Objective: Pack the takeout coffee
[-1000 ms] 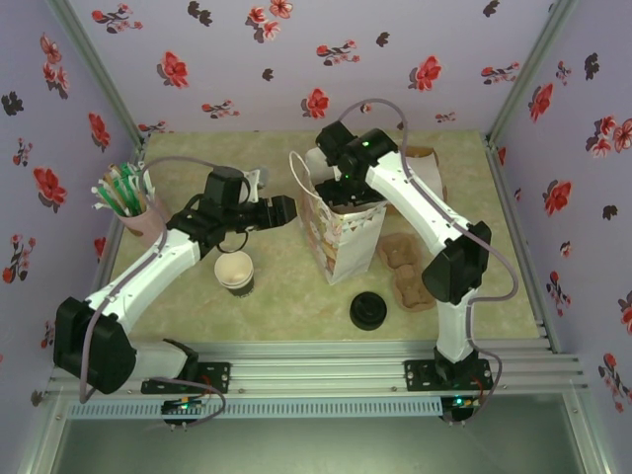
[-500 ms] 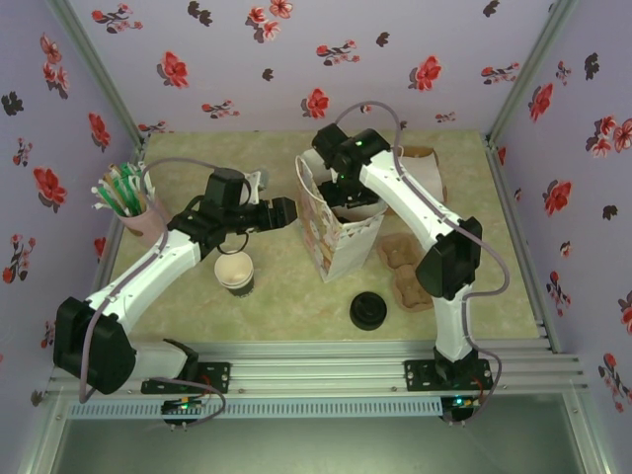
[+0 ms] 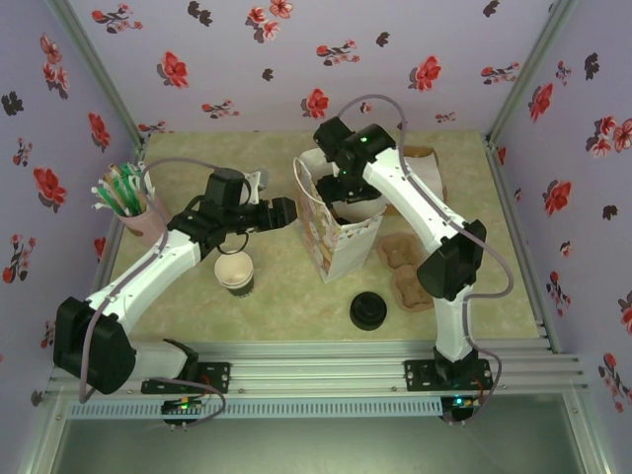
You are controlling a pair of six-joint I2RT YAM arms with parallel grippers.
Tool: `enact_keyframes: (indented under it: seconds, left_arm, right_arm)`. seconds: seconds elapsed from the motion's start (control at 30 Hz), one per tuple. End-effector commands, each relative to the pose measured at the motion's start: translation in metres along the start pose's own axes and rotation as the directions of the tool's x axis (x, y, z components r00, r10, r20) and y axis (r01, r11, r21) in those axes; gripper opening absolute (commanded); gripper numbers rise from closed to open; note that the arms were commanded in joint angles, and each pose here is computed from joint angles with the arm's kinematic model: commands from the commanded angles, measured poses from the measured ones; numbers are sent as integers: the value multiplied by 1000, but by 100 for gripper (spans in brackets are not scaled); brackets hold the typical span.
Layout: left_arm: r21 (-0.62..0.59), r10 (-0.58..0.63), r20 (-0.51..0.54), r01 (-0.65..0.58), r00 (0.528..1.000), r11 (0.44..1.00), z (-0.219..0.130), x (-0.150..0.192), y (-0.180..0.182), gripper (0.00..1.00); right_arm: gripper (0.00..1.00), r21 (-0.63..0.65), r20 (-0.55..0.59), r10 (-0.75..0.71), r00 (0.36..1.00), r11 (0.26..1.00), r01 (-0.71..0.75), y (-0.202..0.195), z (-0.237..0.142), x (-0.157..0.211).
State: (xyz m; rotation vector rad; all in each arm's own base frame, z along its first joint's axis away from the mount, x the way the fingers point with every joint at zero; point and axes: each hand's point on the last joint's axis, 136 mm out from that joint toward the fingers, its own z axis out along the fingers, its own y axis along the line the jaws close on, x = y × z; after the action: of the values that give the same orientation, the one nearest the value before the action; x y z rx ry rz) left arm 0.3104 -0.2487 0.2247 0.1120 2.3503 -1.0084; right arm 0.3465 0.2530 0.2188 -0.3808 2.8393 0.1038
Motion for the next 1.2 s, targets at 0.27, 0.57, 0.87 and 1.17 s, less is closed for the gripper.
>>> enact_keyframes:
  seconds: [0.27, 0.57, 0.87, 1.17]
  left_arm:
    - [-7, 26, 37, -25, 999, 1000, -13, -2, -5, 73]
    - [-22, 28, 62, -27, 998, 999, -21, -3, -4, 73]
    - [-30, 45, 127, -42, 991, 999, -42, -10, -9, 74]
    - [-23, 65, 212, -62, 975, 998, -66, -17, -17, 75]
  right_arm:
    - [84, -40, 152, 35, 988, 999, -30, -3, -65, -3]
    - [84, -159, 279, 45, 959, 987, 0, 13, -110, -5]
    - [86, -257, 419, 81, 905, 966, 33, 14, -154, 3]
    - [90, -270, 538, 128, 833, 963, 27, -8, -184, 21]
